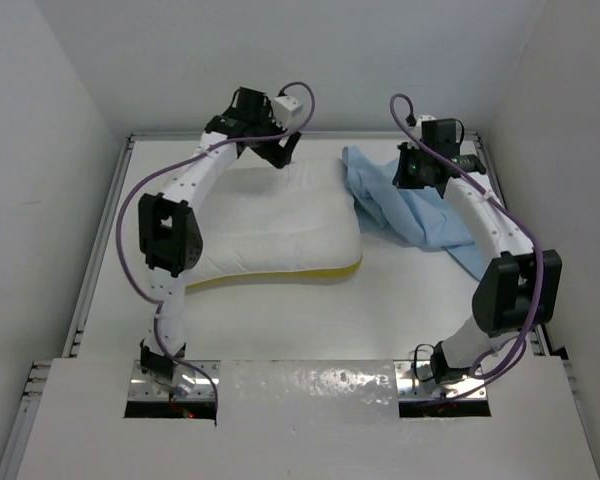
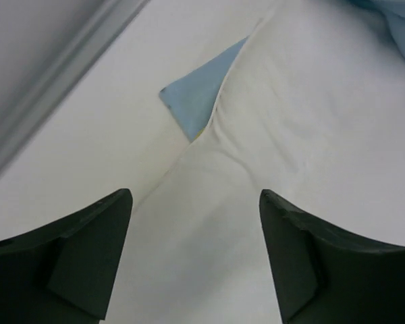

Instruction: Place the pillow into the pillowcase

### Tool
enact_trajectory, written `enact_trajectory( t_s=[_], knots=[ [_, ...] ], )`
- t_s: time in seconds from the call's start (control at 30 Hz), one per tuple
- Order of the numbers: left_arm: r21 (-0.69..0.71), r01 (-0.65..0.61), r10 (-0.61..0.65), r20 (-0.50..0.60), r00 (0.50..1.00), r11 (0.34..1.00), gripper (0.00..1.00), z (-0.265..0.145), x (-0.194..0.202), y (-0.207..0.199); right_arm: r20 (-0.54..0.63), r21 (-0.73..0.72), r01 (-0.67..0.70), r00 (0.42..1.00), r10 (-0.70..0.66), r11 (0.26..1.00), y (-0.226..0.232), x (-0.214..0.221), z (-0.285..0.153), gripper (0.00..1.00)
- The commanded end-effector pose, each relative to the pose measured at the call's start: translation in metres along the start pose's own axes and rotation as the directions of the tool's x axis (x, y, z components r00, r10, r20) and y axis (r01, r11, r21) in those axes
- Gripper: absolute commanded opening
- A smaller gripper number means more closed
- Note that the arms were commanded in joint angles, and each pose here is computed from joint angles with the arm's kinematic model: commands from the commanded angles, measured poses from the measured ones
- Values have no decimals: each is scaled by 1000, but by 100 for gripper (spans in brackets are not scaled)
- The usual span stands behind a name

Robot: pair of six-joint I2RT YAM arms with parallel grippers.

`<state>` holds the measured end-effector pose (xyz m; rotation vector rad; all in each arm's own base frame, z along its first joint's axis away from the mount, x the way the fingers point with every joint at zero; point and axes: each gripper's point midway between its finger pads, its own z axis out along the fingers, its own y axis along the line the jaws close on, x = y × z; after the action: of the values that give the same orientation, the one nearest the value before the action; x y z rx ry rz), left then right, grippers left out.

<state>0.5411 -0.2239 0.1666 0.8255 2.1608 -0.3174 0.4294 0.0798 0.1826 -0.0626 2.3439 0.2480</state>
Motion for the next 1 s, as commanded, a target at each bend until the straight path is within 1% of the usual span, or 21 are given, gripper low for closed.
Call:
enact_trajectory(
  t_s=[0.0, 0.03, 0.07, 0.1, 0.17, 0.2, 0.27, 0.3, 0.33, 0.37, 0.43, 0.47, 0.53, 0.57, 0.6, 0.63, 0.7, 0.77, 0.83, 0.87, 0.97],
  knots=[
    [50, -404, 401, 59, 914, 913, 72, -83, -41, -55, 1, -12, -23, 1000, 23, 1000, 7, 18, -3, 10],
    [67, -474, 475, 2, 880, 878, 69, -84, -28, -65, -5, 0, -36, 999, 36, 999, 5, 25, 1, 20],
    [143, -560, 573, -64, 817, 816, 67, -75, -3, -90, -8, -4, -39, 999, 39, 999, 5, 30, 4, 28],
    [208, -567, 598, -141, 789, 797, 67, -77, 24, -100, -12, -9, -40, 999, 40, 999, 5, 37, 11, 37],
    [351, -571, 653, -190, 733, 742, 71, -74, 66, -130, -18, -37, -36, 999, 36, 999, 9, 41, 16, 38],
    [425, -544, 662, -204, 721, 724, 73, -79, 87, -145, -33, -91, -14, 999, 11, 996, 18, 46, 16, 28],
    [483, -568, 709, -174, 684, 666, 78, -90, 97, -175, -49, -106, 30, 998, -35, 994, 20, 61, 18, 15],
    [479, -595, 733, -167, 660, 645, 79, -93, 100, -183, -49, -104, 50, 997, -56, 993, 20, 68, 17, 16],
    [520, -611, 776, -183, 603, 597, 81, -93, 126, -203, -36, -105, 76, 996, -80, 992, 23, 71, 14, 17],
    [482, -652, 799, -209, 563, 585, 83, -93, 130, -201, -51, -100, 91, 994, -96, 991, 22, 85, 16, 18],
    [459, -683, 817, -218, 533, 568, 86, -88, 144, -210, -57, -99, 99, 993, -105, 990, 24, 99, 21, 32],
    [435, -686, 807, -217, 550, 584, 87, -78, 143, -210, -58, -113, 93, 993, -100, 989, 27, 102, 24, 35],
    [350, -680, 764, -279, 581, 645, 89, -65, 149, -198, -59, -102, 48, 997, -55, 994, 25, 108, 37, 44],
    [280, -703, 756, -282, 591, 654, 95, -54, 141, -191, -29, -96, 40, 999, -43, 995, 25, 103, 44, 48],
    [268, -703, 750, -294, 592, 659, 100, -50, 149, -189, -17, -81, 22, 1000, -24, 996, 23, 101, 51, 51],
    [244, -712, 750, -295, 592, 659, 100, -42, 150, -187, 11, -67, 18, 1000, -17, 998, 21, 95, 63, 56],
    [210, -710, 733, -325, 597, 672, 100, -32, 162, -181, 35, -27, 5, 999, -4, 1000, 14, 87, 76, 58],
    [120, -724, 713, -341, 613, 679, 100, -21, 159, -170, 37, 42, 11, 999, -12, 999, 3, 78, 94, 59],
    [50, -714, 686, -330, 648, 698, 99, -13, 157, -163, 65, 115, 7, 998, -15, 993, -9, 62, 103, 58],
    [35, -706, 676, -330, 659, 707, 97, -11, 159, -161, 48, 137, 11, 999, -18, 990, -16, 66, 111, 58],
    [-6, -688, 652, -312, 691, 726, 62, -1, 153, -156, 73, 166, 13, 997, -25, 986, -22, 56, 122, 57]
  ],
)
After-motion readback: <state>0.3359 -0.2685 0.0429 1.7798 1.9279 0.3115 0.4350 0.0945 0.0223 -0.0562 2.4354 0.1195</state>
